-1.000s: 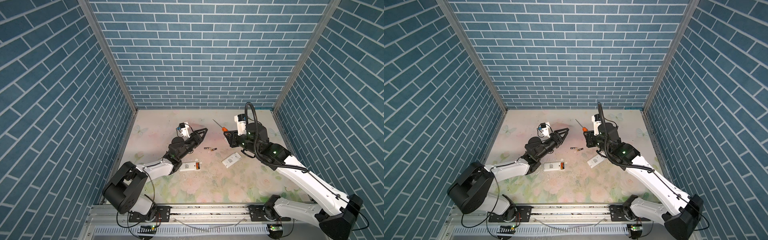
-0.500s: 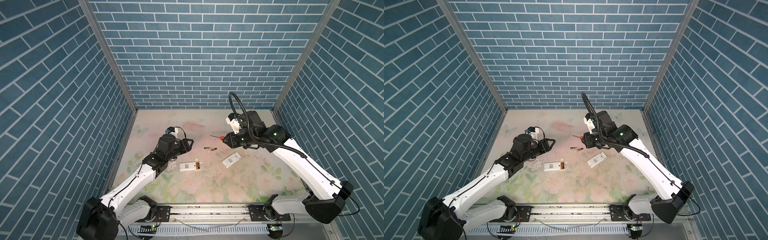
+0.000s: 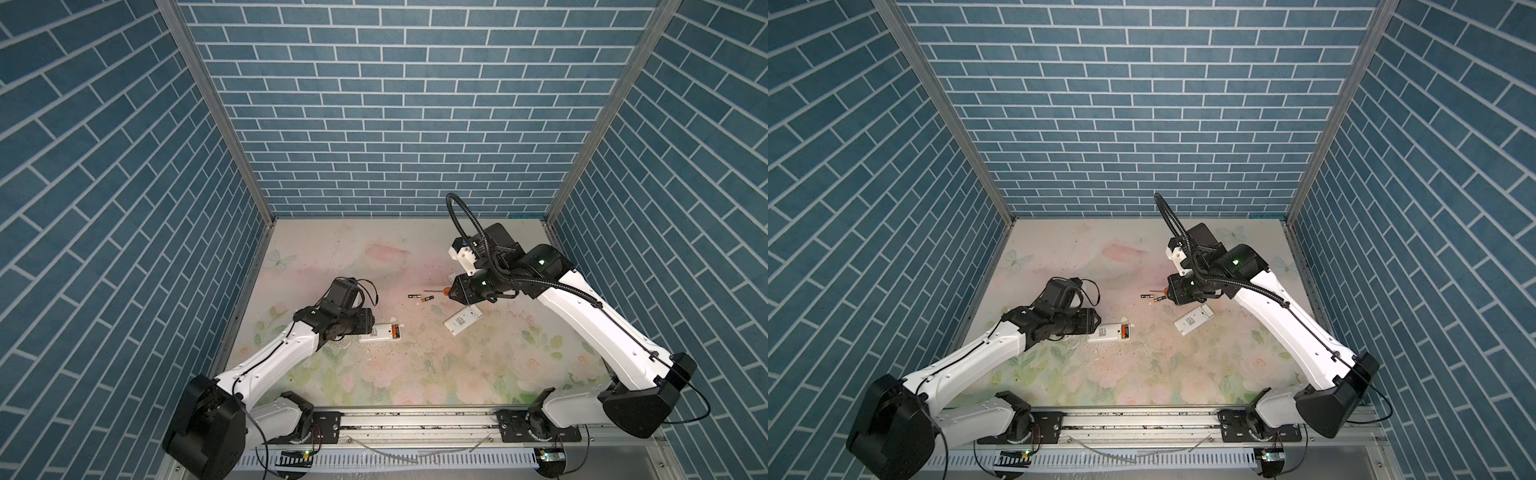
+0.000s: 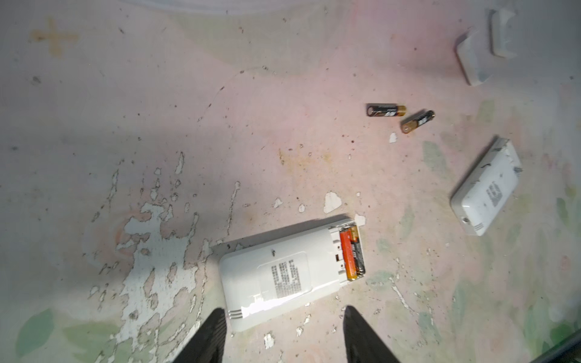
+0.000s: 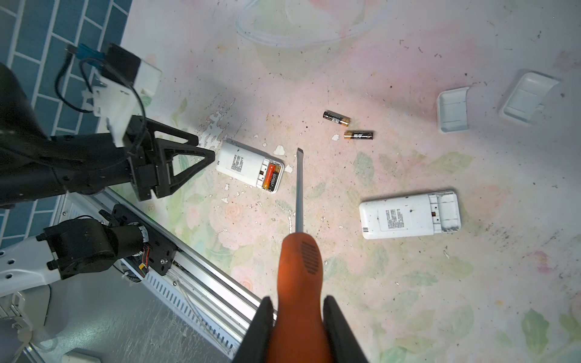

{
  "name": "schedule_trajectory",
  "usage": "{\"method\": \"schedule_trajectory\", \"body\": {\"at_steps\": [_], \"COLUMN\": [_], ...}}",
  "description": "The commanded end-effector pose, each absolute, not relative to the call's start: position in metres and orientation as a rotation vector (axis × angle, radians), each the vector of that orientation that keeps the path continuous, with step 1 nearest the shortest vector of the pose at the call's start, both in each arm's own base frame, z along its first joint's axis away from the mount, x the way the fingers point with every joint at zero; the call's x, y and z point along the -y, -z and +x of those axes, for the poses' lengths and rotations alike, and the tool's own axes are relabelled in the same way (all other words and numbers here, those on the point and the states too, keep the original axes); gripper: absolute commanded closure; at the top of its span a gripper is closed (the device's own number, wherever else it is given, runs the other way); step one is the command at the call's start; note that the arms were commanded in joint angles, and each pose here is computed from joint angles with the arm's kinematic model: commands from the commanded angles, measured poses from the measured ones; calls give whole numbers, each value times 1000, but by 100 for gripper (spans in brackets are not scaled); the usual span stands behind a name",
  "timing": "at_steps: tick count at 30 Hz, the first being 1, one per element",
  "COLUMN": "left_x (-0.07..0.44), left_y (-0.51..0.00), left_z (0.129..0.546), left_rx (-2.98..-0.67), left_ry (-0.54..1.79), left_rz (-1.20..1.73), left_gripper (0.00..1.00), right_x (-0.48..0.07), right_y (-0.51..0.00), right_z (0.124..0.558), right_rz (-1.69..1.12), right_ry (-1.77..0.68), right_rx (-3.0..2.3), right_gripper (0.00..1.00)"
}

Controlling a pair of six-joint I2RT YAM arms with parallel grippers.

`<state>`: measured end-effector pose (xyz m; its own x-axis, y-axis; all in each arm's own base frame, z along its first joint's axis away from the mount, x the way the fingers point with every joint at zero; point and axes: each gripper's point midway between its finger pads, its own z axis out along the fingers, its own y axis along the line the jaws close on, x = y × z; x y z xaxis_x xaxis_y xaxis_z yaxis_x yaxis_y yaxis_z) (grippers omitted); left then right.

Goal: Unload the batteries from the remote control

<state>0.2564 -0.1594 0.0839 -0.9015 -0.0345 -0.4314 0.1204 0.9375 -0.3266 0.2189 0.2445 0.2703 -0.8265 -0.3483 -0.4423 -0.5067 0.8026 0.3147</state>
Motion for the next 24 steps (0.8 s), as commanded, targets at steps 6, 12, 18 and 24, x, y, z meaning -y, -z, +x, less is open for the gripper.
{"method": "schedule_trajectory", "body": {"at_steps": [6,12,18,24], "left_x": [169,172,172,173], "left_y": [-52,-38,-25,-21], "left_z": [284,285,283,275], "left_rx": [-2632,-2662,-2686,-2701], "left_ry": [474,473,475,513], "left_rz": [45,43,38,7], "left_gripper": [42,44,44,45], "right_x": [-245,-246,-247,-247], "right_y": [-283,-279,-279,-281], "right_z": [211,210,210,210], "right_rz": [-688,-677,-678,-668], "right_ry": [-658,-676,-684,-690], "right_rx": [-2560,-2555,-2555,-2551], "right_gripper": [100,100,100,100]}}
